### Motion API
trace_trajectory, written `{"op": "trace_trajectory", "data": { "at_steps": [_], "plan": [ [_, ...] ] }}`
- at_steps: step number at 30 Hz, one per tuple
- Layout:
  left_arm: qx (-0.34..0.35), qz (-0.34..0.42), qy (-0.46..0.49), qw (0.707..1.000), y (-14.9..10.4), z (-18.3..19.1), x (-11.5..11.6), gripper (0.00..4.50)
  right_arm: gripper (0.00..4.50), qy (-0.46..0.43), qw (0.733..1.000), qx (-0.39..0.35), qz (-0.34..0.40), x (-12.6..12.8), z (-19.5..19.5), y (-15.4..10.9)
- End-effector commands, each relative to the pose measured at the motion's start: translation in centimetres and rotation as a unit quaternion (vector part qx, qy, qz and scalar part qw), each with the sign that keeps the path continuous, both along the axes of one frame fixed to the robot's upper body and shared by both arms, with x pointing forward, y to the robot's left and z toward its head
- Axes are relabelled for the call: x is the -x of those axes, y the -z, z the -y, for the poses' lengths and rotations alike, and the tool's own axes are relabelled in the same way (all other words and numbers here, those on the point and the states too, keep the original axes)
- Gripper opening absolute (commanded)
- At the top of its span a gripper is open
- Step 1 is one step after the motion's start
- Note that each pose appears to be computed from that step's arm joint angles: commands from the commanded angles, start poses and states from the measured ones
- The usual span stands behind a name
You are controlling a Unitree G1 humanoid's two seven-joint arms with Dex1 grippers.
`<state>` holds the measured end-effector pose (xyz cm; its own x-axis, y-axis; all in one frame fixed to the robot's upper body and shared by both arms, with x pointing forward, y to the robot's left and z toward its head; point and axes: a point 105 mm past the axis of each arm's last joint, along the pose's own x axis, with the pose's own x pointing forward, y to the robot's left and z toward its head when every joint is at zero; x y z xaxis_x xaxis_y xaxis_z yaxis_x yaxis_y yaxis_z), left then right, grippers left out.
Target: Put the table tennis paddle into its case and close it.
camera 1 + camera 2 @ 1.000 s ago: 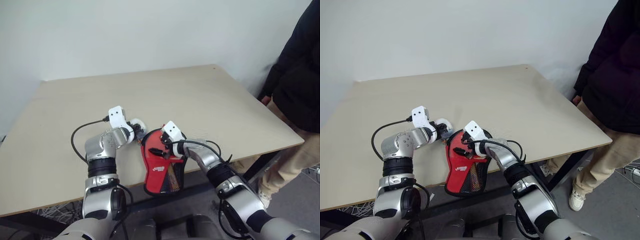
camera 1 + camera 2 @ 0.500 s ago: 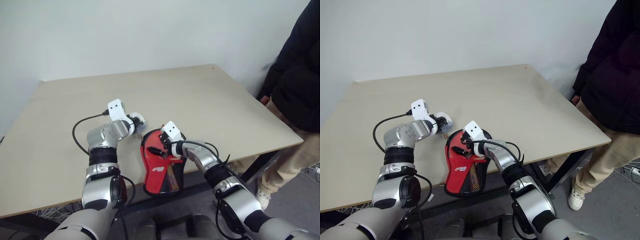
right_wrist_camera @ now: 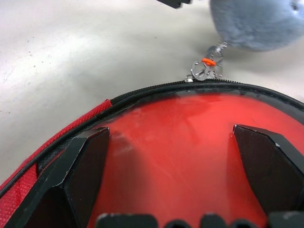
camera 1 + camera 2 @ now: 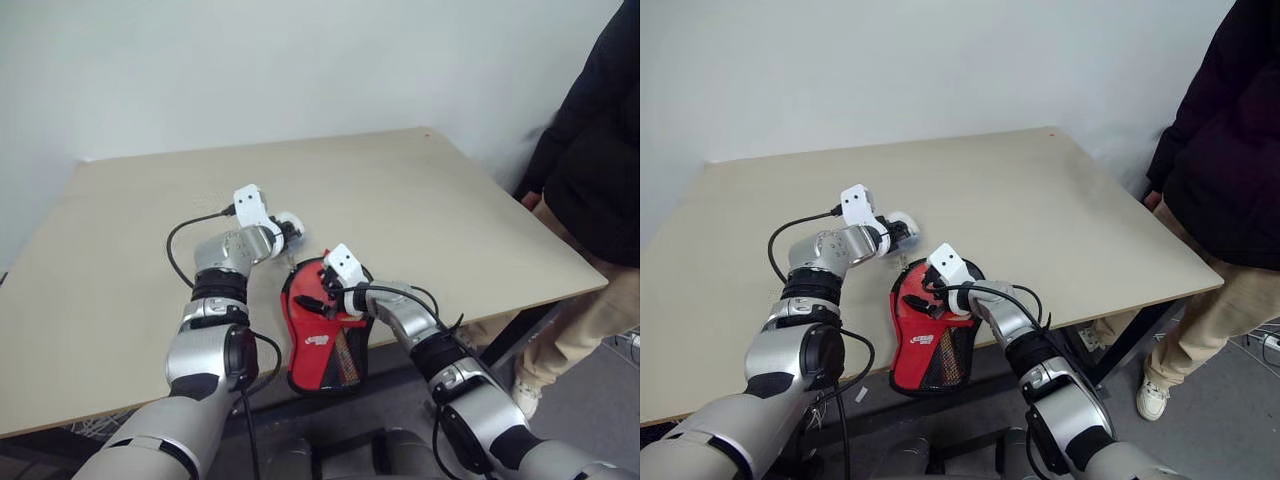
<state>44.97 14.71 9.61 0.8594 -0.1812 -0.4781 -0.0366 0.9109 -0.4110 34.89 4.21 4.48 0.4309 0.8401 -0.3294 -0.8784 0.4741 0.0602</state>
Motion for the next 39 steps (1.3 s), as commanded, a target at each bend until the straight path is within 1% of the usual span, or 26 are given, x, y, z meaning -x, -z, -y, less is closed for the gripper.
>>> {"op": "trace_trajectory", "data": {
  "at_steps": [1, 11, 18, 31, 34, 39],
  "plan": [
    [-0.004, 0.069, 0.013, 0.998, -4.2, 1.1, -1.6, 1.17, 4.50, -0.008, 0.996, 0.043, -0.073, 1.9, 0.7, 4.2],
    [-0.009, 0.079, 0.037, 0.996, -4.6, 2.7, -2.2, 1.17, 4.50, -0.008, 0.996, 0.043, -0.075, 2.0, 0.7, 4.2],
    [-0.013, 0.091, 0.064, 0.994, -4.9, 4.7, -2.3, 1.17, 4.50, -0.011, 0.996, 0.045, -0.076, 2.3, 0.6, 4.4],
    [-0.025, 0.118, 0.064, 0.991, -6.5, 5.2, -3.0, 1.17, 4.50, -0.012, 0.996, 0.049, -0.080, 2.6, 0.9, 4.7],
    [-0.020, 0.116, 0.078, 0.990, -6.2, 6.0, -2.8, 1.17, 4.50, -0.012, 0.996, 0.049, -0.080, 2.6, 0.9, 4.7],
    [-0.009, 0.105, 0.129, 0.986, -5.2, 7.8, -2.1, 1.17, 4.50, -0.012, 0.995, 0.050, -0.081, 2.7, 1.0, 4.7]
  ]
}}
